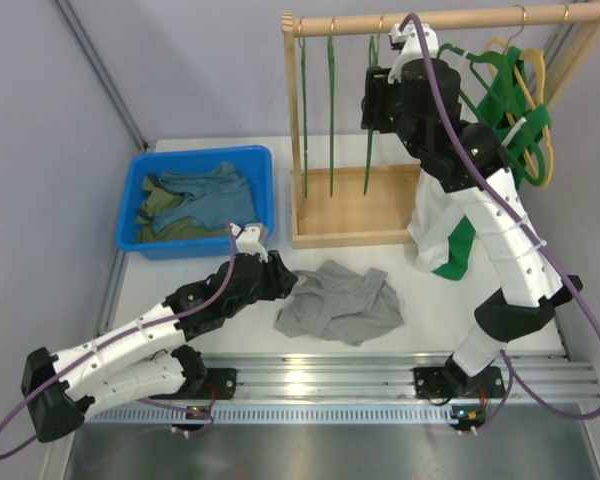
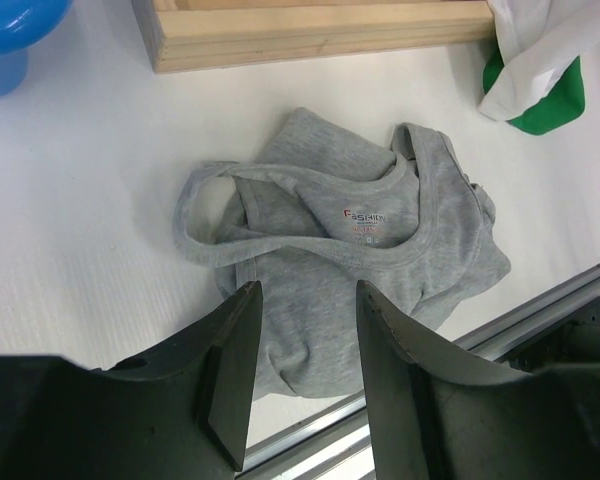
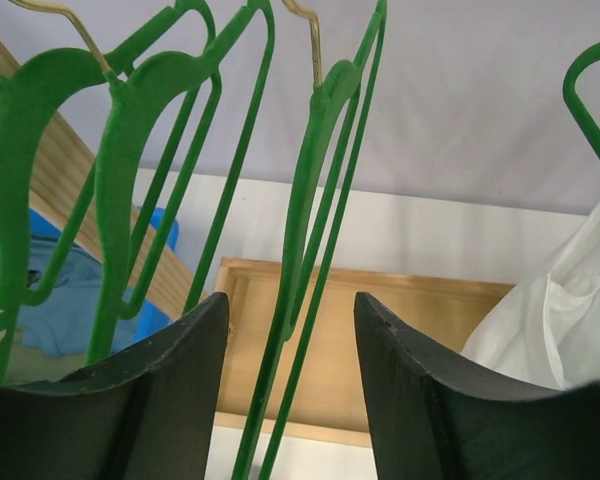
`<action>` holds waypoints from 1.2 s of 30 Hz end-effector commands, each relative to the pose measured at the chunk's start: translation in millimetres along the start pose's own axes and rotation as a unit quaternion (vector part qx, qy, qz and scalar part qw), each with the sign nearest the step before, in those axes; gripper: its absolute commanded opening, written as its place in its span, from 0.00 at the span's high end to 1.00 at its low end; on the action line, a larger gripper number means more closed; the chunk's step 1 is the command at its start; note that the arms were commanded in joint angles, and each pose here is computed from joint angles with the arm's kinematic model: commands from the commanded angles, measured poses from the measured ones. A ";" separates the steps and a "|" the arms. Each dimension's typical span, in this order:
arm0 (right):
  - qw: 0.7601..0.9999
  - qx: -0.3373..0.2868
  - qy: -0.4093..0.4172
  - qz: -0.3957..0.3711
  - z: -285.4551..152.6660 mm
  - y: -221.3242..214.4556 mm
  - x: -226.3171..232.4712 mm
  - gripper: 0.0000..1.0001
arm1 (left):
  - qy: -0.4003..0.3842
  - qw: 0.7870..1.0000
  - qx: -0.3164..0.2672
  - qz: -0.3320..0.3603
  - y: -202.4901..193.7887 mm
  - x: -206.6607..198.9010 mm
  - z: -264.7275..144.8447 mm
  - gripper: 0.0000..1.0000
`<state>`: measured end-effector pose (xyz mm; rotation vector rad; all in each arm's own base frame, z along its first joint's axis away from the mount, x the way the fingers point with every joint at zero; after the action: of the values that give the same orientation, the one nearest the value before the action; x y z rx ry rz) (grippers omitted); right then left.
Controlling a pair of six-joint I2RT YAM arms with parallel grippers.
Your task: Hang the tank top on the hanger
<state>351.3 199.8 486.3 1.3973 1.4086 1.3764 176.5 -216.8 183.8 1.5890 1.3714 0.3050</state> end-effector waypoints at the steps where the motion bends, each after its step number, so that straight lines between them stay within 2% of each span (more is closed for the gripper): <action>1: 1.000 -0.005 -0.024 -0.015 3.1 4.1 -9.5 0.48 | -0.005 1.000 -0.026 -0.005 16.4 -4.3 -7.4 0.53; 5: 0.999 0.002 -0.028 -0.021 6.9 -3.5 -10.0 0.56 | -0.002 1.000 -0.025 -0.006 15.0 -2.7 -7.7 0.53; 27: 0.998 0.022 -0.041 -0.044 12.9 -21.1 -14.5 0.69 | 0.006 1.000 -0.019 -0.009 7.4 3.0 -6.3 0.53; 33: 0.998 0.021 -0.042 -0.047 13.2 -20.9 -14.8 0.82 | 0.006 1.000 -0.018 -0.009 6.4 3.8 -7.2 0.53; 36: 0.998 0.017 -0.043 -0.048 12.3 -18.5 -15.5 0.94 | 0.007 1.000 -0.020 -0.009 7.2 4.7 -8.0 0.53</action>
<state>365.5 199.6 447.7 1.3948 1.4805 1.1995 175.1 -210.7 185.5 1.5763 1.3855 0.3202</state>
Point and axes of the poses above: each gripper's point midway between its finger pads, its own z axis out along the fingers, its own x axis along the line the jaws close on, y = z × x, the point moved 3 cm from there along -z, back along the fingers, and after that the axes turned 7 degrees about z, right-handed, at the moved point
